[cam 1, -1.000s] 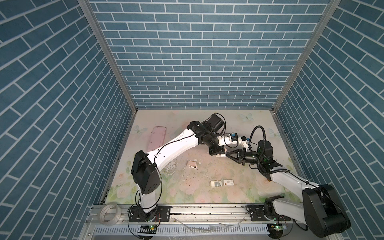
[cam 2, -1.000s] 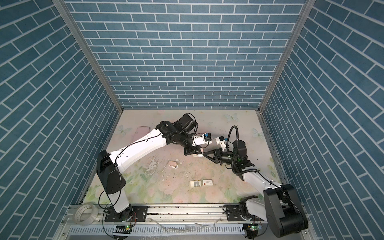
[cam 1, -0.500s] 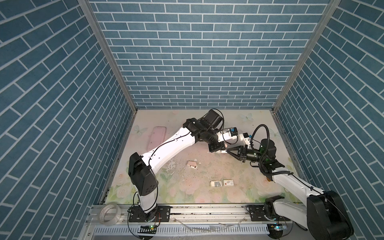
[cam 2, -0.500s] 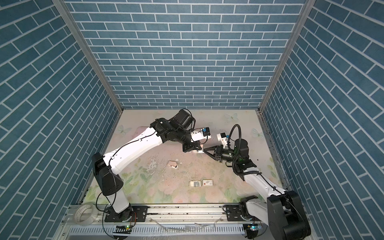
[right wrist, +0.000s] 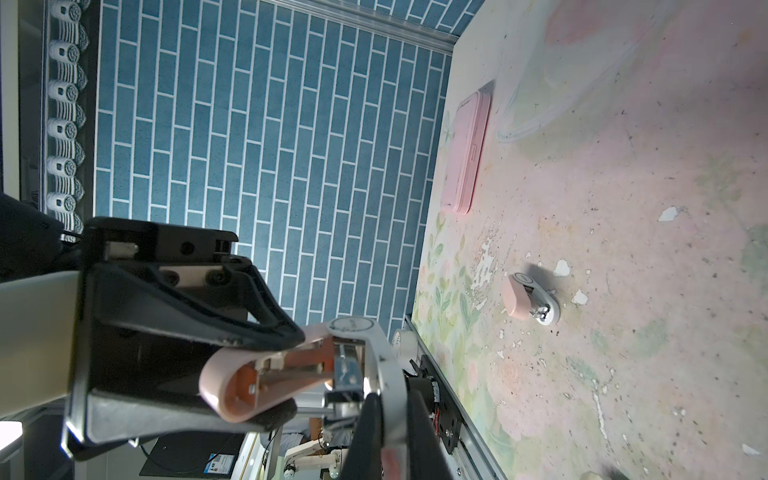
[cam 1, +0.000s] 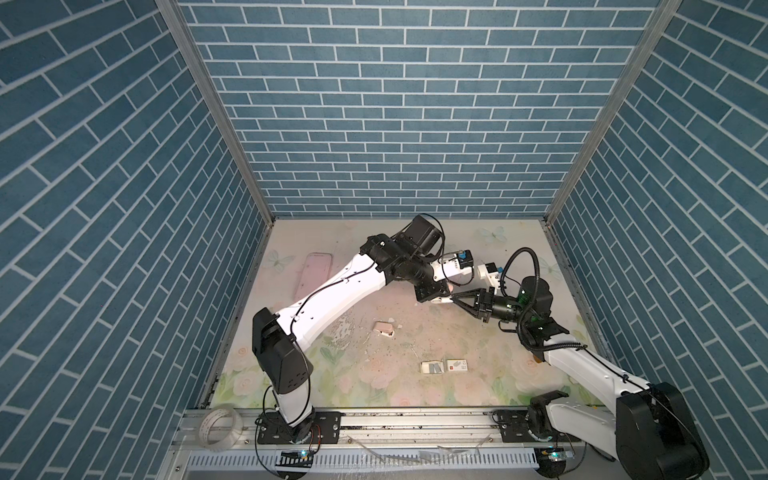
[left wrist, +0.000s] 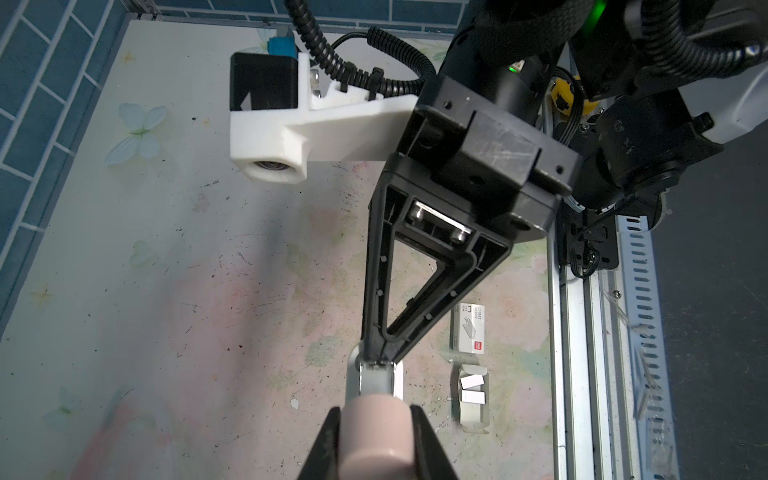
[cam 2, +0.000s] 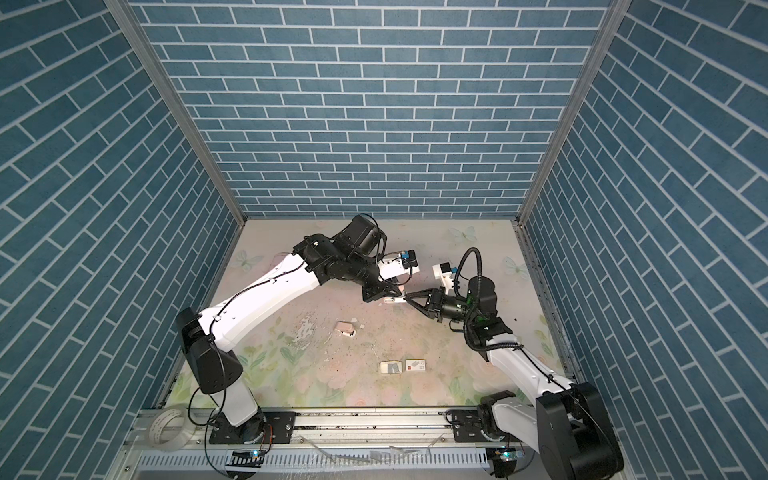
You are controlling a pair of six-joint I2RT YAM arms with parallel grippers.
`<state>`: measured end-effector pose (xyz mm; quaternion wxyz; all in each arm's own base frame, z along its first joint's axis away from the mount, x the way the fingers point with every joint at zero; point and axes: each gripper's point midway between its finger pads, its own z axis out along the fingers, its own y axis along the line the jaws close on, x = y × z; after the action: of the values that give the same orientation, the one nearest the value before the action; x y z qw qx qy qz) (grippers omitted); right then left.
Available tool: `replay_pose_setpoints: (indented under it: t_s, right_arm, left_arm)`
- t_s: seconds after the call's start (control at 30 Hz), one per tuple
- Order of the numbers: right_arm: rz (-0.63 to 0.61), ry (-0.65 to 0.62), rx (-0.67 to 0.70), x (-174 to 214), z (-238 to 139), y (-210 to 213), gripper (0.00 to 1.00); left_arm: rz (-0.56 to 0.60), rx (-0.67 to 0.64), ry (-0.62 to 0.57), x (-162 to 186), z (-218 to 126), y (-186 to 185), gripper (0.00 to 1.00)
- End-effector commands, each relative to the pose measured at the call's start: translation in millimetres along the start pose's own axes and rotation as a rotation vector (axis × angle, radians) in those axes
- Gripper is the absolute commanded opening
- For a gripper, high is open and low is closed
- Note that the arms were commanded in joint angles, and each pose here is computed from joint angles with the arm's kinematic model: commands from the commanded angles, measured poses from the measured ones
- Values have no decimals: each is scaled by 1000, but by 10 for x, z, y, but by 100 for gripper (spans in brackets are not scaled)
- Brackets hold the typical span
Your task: Load the staples into the stapler
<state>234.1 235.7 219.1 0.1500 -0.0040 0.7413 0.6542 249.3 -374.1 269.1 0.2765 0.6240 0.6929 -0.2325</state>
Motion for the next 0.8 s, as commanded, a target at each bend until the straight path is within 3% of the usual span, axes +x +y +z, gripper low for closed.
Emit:
replay_pose_setpoints:
  t_s: [0.0,0.77]
  right_arm:
    - [64,36,77,129,51,-287,0]
    - [102,106,50,130,194,-221,0]
  left_arm:
    - [97,-42,-277,-721,-595,-76,0]
    - [157,-58,-322,-756,-865,-207,0]
